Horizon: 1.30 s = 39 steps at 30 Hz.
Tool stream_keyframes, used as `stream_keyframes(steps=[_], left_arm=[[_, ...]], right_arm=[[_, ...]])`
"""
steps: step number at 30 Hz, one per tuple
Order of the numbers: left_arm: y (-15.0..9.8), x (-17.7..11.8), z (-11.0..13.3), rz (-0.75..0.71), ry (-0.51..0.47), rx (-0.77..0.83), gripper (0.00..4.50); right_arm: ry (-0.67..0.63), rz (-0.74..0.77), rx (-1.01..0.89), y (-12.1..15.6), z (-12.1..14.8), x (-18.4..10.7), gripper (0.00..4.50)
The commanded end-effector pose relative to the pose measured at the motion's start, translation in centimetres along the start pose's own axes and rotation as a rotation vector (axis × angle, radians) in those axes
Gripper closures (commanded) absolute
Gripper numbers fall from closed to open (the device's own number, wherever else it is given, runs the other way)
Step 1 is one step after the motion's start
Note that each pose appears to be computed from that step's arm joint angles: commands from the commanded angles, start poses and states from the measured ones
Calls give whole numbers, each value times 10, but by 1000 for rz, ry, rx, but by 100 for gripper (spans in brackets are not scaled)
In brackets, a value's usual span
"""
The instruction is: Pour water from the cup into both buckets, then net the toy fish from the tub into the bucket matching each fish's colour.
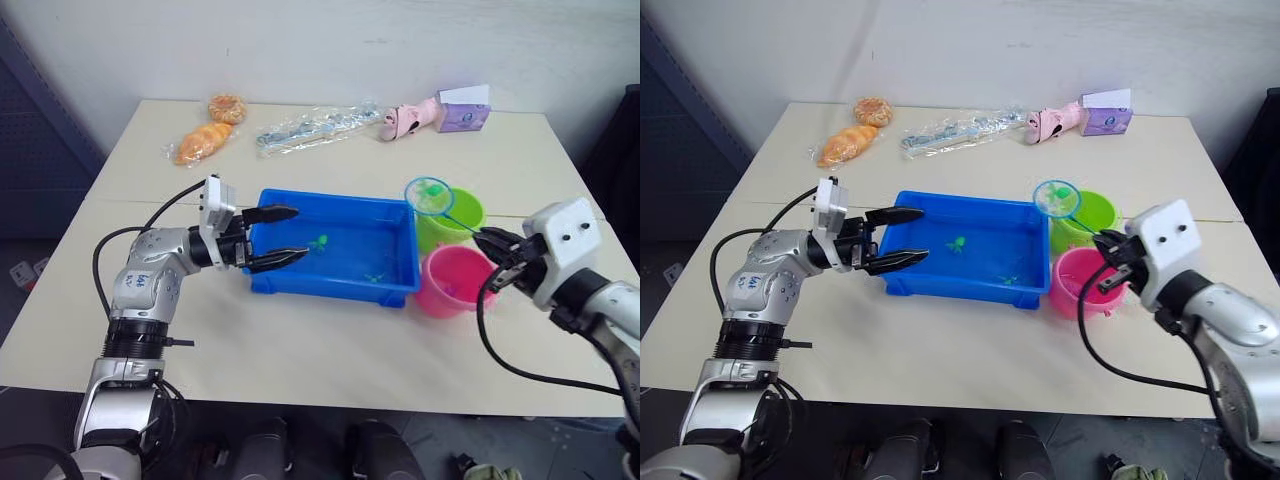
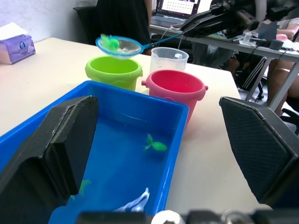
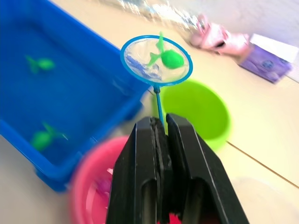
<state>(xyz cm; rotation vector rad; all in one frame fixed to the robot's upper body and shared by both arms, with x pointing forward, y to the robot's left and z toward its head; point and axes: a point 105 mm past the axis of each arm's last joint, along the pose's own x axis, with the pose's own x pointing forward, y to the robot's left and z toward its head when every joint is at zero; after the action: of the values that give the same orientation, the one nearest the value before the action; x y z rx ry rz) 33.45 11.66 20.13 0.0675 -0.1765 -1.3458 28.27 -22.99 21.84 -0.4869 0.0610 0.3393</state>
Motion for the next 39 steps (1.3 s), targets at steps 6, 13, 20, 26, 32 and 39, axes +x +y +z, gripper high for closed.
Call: stream_keyframes(steps=[6, 13, 20, 26, 32, 39], left_arm=[[-1, 4, 12, -9, -41, 43, 4], [-1, 2, 10, 16, -34, 47, 4], [-2, -1, 7, 32, -32, 43, 4], [-2, -1, 6, 36, -34, 44, 4], [-1, 0, 7, 30, -34, 43, 4], [-1, -9, 6, 28, -16, 43, 4]], right_arm=[[72, -56, -354, -32, -8, 11, 450], [112, -78, -723, -40, -13, 24, 450], [83, -24, -1129, -37, -12, 27, 450], [99, -15, -1253, -47, -23, 24, 450], [107, -6, -1281, -56, -31, 18, 450], [-140, -98, -983, -52, 19, 13, 450]])
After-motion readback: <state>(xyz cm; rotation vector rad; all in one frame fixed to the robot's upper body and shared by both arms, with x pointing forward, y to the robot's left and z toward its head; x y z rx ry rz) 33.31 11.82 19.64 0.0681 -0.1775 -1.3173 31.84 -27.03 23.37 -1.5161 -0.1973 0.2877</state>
